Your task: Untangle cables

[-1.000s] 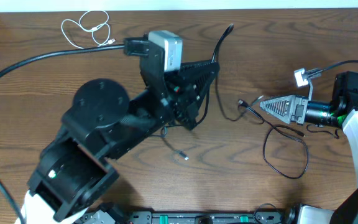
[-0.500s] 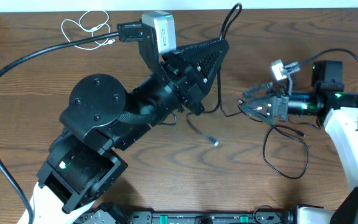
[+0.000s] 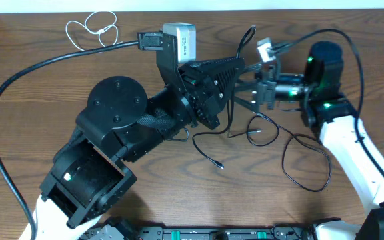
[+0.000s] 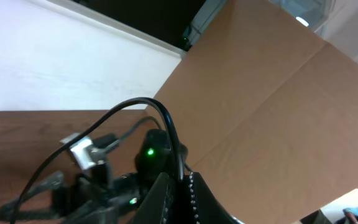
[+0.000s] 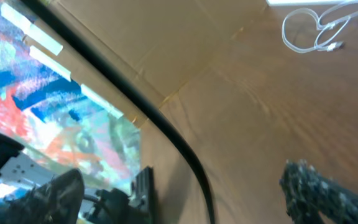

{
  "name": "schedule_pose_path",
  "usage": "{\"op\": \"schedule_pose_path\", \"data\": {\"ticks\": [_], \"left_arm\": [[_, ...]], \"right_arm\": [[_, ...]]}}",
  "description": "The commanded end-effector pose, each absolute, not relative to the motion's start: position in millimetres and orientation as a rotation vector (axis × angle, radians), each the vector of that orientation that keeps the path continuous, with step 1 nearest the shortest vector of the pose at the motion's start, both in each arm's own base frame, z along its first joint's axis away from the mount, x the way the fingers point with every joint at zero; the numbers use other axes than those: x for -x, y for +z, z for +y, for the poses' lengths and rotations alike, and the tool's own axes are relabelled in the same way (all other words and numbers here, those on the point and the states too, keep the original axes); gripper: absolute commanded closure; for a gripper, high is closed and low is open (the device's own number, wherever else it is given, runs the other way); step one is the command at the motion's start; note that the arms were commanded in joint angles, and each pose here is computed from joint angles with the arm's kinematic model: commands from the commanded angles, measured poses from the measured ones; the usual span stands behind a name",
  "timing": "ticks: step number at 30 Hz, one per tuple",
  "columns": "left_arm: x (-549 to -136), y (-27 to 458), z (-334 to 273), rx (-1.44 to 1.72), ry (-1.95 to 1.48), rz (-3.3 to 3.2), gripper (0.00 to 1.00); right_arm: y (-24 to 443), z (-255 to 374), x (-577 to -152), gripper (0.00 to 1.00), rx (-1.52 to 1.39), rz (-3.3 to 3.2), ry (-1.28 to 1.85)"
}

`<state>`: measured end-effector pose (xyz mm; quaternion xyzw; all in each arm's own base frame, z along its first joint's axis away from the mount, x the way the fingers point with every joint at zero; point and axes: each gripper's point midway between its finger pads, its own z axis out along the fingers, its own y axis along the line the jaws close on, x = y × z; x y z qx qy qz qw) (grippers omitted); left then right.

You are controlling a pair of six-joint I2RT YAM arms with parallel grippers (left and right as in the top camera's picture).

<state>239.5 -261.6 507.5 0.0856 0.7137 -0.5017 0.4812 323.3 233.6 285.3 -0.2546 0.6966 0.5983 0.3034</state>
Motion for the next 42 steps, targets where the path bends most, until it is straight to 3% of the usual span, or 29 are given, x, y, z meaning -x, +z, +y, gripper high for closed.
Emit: {"op": "schedule_pose_path", "data": {"ticks": [1, 3, 9, 12, 17, 28, 31, 39, 42], "left_arm": [[-232, 515, -263, -0.230, -1.267, 1.727, 0.93], [-232, 515, -263, -0.230, -1.266, 1.728, 0.93], [-233, 513, -262, -0.226, -1.259, 1.735, 0.93], [-233, 513, -262, -0.228, -1.255, 1.734, 0.93], [-244, 506, -253, -0.157, -1.186, 1.754, 0.93], [-244, 506, -253, -0.156, -1.186, 1.753, 0.93], [-244, 506, -253, -0.156, -1.185, 1.754, 0.93], [-263, 483, -232, -0.024, -1.017, 1.828, 0.92], [-271, 462, -214, 0.056, -0.881, 1.892, 0.87]], "right_arm": [[286, 245, -332, 0.21, 0.566, 1.899, 1.555], [285, 248, -333, 0.40, 0.555, 1.905, 1.542], [285, 247, -334, 0.62, 0.532, 1.919, 1.552], [286, 248, -331, 0.59, 0.543, 1.917, 1.567], [286, 244, -334, 0.66, 0.534, 1.916, 1.563], [286, 244, -331, 0.85, 0.544, 1.914, 1.575], [285, 244, -331, 0.99, 0.538, 1.925, 1.579], [286, 243, -330, 0.99, 0.507, 1.942, 1.613], [291, 239, -333, 0.99, 0.482, 1.934, 1.617]]}}
